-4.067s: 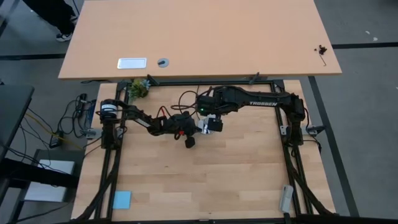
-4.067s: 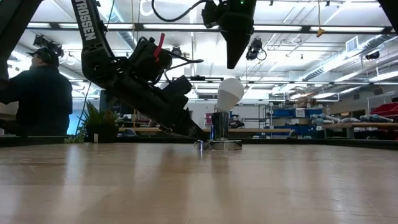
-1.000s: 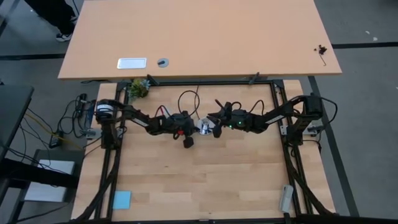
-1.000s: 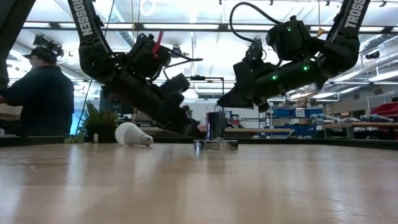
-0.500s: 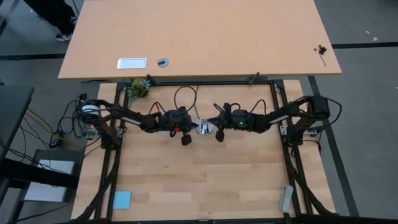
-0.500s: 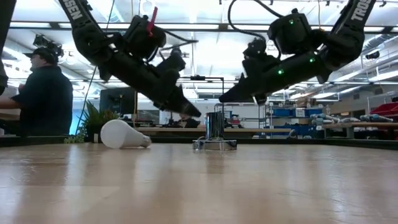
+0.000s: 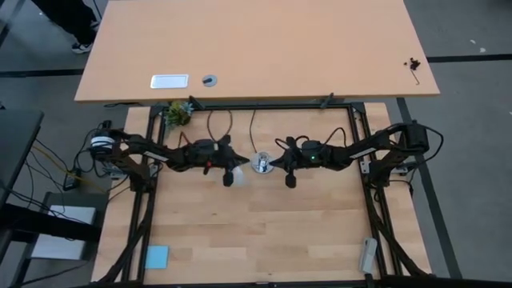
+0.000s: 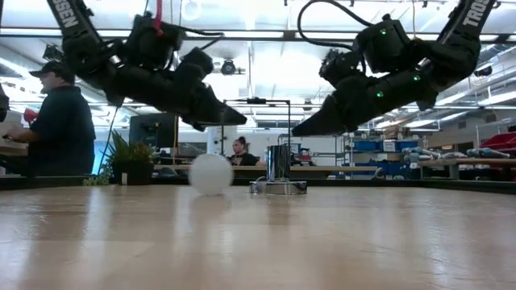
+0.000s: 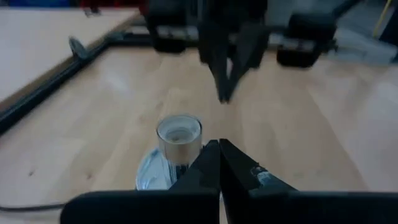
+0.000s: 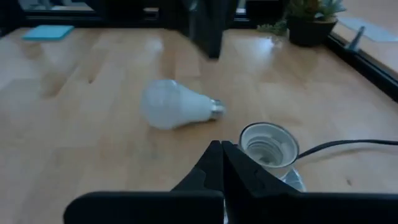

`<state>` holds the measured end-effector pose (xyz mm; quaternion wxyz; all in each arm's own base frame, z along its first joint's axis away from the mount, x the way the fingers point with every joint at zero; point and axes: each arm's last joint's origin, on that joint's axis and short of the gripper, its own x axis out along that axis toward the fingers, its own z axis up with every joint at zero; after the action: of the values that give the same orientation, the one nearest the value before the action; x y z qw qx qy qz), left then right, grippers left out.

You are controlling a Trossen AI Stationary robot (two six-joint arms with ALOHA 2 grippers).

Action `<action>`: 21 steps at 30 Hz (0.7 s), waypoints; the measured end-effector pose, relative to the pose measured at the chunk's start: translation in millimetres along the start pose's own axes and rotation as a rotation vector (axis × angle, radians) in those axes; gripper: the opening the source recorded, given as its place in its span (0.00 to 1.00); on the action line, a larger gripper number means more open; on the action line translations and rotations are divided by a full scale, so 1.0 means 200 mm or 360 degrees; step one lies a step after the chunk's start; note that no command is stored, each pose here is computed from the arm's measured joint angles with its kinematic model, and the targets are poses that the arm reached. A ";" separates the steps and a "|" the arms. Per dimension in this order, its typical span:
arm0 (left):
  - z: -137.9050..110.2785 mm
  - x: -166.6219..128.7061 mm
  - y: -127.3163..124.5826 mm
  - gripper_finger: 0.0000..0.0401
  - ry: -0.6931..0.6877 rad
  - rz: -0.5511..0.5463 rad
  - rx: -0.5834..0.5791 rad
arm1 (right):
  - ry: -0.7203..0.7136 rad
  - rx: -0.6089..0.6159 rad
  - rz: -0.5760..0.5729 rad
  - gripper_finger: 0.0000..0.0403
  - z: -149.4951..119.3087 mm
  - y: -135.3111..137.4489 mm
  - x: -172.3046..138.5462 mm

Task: Screw lightbulb
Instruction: Return to Home Position

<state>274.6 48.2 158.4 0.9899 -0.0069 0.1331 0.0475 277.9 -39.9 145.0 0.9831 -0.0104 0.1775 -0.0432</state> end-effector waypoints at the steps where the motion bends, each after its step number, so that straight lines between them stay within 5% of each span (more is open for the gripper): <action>1: -0.01 -0.01 0.01 0.01 -0.0042 -0.0005 -0.0013 | 0.0002 0.0001 0.0013 0.01 -0.01 0.00 -0.01; 21: -0.03 -0.21 0.07 0.01 -0.0206 0.0075 -0.0057 | -0.0326 0.0030 -0.0053 0.00 -0.05 0.01 -0.47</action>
<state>231.1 58.5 164.0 0.9948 -0.0184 0.0680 0.0735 187.2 -30.2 167.2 0.9953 -0.0086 0.0755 -0.0598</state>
